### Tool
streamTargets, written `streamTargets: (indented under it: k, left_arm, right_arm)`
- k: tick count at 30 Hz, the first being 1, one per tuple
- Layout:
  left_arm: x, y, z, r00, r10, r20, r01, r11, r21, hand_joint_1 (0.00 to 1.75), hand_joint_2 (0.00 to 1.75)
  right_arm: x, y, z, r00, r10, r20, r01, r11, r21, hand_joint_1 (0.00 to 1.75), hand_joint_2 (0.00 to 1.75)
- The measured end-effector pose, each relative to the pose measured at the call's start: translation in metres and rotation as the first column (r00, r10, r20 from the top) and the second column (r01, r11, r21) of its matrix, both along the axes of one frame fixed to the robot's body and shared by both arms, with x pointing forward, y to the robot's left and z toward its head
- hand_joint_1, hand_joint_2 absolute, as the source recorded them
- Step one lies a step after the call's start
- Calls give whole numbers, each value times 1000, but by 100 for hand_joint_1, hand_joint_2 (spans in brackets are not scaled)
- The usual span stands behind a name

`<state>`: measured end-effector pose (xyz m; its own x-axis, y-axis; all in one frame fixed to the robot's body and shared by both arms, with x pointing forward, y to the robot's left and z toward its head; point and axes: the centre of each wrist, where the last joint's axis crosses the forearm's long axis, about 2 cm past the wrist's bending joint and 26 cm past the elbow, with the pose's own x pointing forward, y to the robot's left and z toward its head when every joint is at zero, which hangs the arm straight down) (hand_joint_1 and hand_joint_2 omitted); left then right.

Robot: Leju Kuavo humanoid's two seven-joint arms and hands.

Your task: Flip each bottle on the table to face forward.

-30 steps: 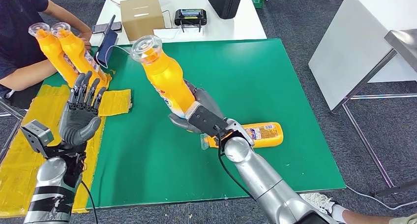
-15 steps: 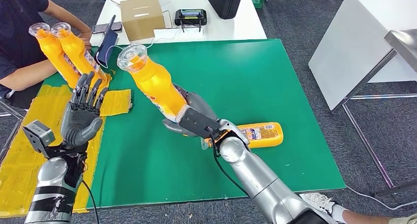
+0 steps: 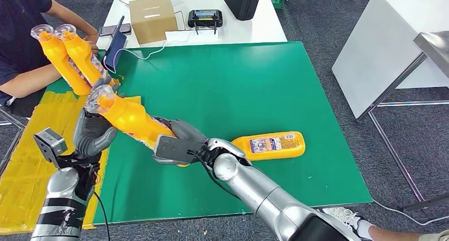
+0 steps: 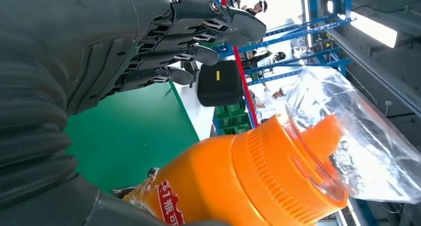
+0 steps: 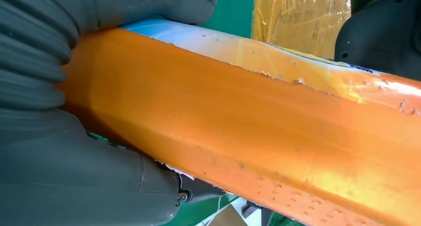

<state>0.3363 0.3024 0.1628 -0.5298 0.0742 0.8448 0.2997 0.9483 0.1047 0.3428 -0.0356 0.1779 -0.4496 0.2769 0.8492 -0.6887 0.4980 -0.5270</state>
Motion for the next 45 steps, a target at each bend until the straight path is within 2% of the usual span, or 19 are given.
streamTargets:
  k: [16,28,42,43,45]
  left_arm:
    - [0,-22,-4,998,-65,7,64,997,52,0,175]
    - [2,-22,-9,994,-107,17,103,985,136,0,175]
    - [2,-22,-12,992,-128,8,125,979,163,0,175]
    - [2,-22,-12,992,-129,7,126,978,166,3,175]
    - [2,-22,-12,991,-133,7,129,976,173,90,175]
  right_arm:
    - [-5,29,1,996,77,-33,-81,988,-135,175,175]
    - [-2,32,3,995,90,-44,-96,979,-178,175,175]
    - [-2,32,1,995,93,-42,-100,975,-199,175,175]
    - [-2,32,1,995,93,-43,-100,975,-198,175,175]
    - [-2,32,1,995,93,-45,-100,975,-197,175,175]
